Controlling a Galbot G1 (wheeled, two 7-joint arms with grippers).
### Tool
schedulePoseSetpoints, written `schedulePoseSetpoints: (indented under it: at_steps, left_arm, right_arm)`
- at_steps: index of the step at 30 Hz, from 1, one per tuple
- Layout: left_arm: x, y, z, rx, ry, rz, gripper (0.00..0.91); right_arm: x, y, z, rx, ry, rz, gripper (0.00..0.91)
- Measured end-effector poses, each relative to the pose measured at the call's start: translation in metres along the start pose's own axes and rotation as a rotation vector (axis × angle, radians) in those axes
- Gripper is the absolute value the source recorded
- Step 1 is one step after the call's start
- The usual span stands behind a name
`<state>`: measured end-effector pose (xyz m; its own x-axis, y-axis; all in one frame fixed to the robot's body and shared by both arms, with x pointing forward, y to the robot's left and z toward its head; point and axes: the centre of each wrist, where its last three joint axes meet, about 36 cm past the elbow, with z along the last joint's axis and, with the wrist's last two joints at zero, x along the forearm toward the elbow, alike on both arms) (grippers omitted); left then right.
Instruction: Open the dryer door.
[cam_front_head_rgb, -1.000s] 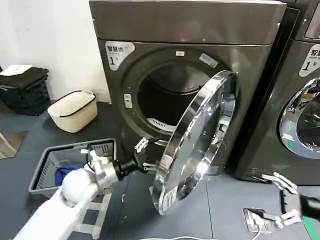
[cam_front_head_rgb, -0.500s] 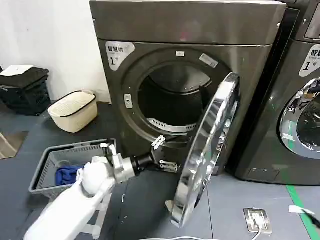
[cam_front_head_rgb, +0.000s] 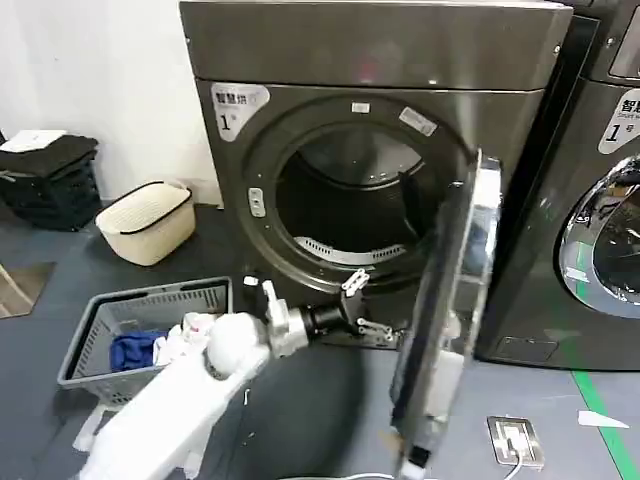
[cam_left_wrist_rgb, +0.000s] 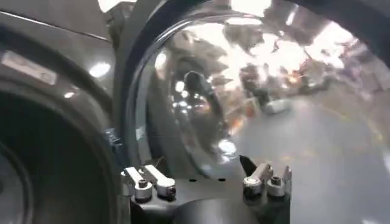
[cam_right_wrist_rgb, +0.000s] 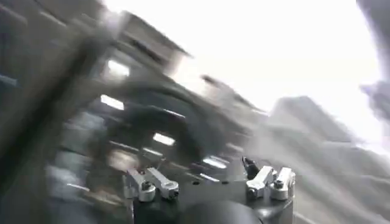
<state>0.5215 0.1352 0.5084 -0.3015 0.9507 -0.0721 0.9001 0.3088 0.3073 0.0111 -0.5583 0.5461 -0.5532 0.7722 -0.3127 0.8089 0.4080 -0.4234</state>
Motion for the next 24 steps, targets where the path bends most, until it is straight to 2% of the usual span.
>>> schedulePoseSetpoints:
  at_steps: [2,5,8,14,20,24]
  left_arm:
    - [-0.008,0.001,0.001,0.0,0.002,-0.003,0.907]
    - [-0.023,0.002,0.001,-0.003,0.0,-0.006,0.907]
    - [-0.038,0.001,0.001,-0.001,-0.004,0.002,0.907]
    - [-0.072,-0.005,0.001,0.005,-0.015,0.034,0.907]
    - [-0.109,-0.013,0.0,0.009,-0.029,0.058,0.907]
    - [-0.133,-0.019,0.001,0.016,-0.033,0.066,0.907]
  right_arm:
    - [0.009,-0.014,0.0,0.052,0.078,0.155,0.907]
    - [0.022,-0.039,0.004,0.129,0.145,0.353,0.907]
    - [0.04,-0.063,0.008,0.158,0.192,0.471,0.907]
    - [0.074,-0.104,0.011,0.211,0.222,0.623,0.907]
    - [0.097,-0.127,0.001,0.248,0.28,0.719,0.907]
    - [0.101,-0.136,-0.01,0.266,0.291,0.772,0.907]
